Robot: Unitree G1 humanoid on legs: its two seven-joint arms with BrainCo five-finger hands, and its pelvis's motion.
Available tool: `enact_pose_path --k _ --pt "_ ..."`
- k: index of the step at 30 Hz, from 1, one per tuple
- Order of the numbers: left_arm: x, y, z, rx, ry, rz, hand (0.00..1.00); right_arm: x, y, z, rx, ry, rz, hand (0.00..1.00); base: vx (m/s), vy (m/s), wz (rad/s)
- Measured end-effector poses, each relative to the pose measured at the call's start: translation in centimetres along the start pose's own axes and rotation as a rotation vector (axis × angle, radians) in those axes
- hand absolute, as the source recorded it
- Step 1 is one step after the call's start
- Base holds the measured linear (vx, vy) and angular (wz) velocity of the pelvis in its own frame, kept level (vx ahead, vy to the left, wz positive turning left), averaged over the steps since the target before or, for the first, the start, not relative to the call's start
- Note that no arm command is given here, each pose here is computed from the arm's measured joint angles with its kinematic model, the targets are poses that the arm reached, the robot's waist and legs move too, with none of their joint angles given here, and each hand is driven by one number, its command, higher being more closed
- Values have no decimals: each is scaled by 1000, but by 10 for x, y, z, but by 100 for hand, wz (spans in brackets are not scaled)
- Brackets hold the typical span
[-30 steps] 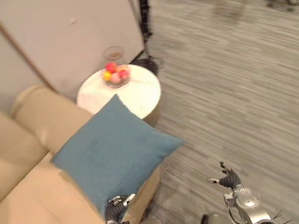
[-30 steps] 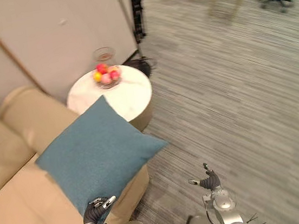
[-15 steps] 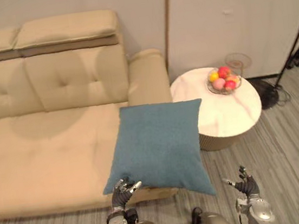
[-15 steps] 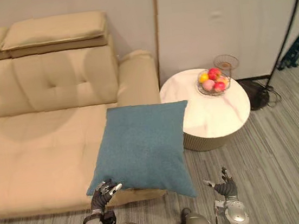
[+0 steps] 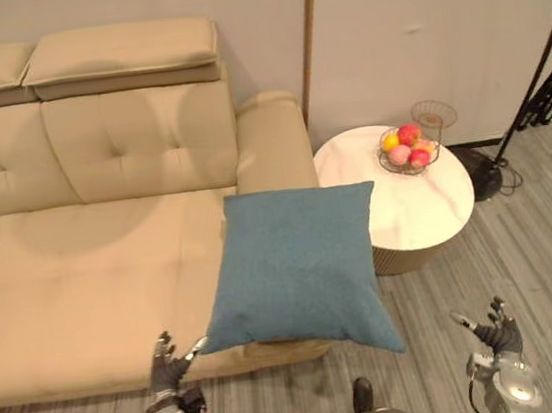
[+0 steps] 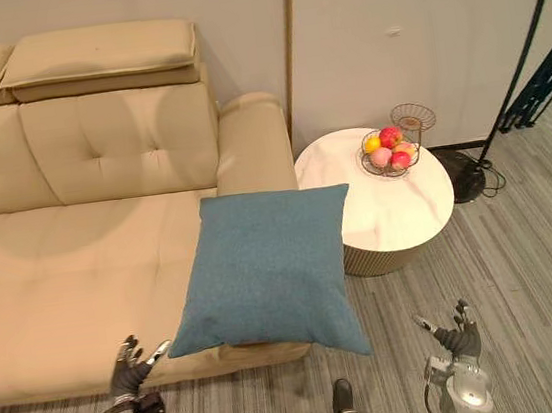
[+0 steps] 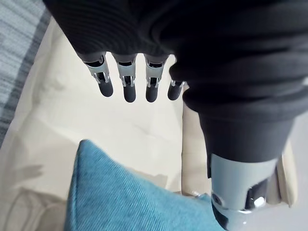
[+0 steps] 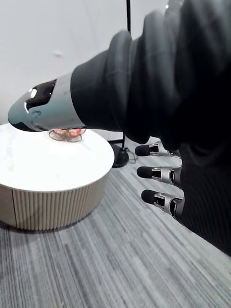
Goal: Pick up cushions and gather them together orderly.
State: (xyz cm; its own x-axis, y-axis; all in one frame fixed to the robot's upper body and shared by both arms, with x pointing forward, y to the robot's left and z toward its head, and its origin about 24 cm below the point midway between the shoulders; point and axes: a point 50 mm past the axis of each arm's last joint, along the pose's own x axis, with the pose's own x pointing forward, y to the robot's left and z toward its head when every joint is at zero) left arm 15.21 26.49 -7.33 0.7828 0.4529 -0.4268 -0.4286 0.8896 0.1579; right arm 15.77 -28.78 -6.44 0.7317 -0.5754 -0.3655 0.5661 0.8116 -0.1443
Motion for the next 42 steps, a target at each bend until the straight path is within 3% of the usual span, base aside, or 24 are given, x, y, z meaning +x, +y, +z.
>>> enact_pose_path --k 6,9,14,18,19,24,34,42 --pt "23 8 28 57 -75 1 0 16 25 25 -51 -75 132 0 -7 -8 -2" --pt "42 -11 51 64 -121 -48 0 26 61 45 -33 -118 233 0 -75 -8 5" --pt "76 -61 135 -23 -293 -132 0 40 149 119 13 -260 429 0 -152 -33 7" --pt "86 -91 187 -24 -376 -182 0 38 188 170 32 -349 486 0 -172 -22 -6" --pt "87 -100 204 -34 -398 -195 100 36 199 185 39 -372 500 100 -134 -10 -12" --pt "81 -128 244 -48 -469 -243 100 30 219 214 18 -411 516 100 -155 -35 -5" --pt "55 -124 283 -177 -670 -264 100 13 214 235 36 -567 540 100 -20 -16 -1" --pt "17 -116 214 -201 -678 -345 100 -16 178 170 -17 -589 555 100 104 10 3"
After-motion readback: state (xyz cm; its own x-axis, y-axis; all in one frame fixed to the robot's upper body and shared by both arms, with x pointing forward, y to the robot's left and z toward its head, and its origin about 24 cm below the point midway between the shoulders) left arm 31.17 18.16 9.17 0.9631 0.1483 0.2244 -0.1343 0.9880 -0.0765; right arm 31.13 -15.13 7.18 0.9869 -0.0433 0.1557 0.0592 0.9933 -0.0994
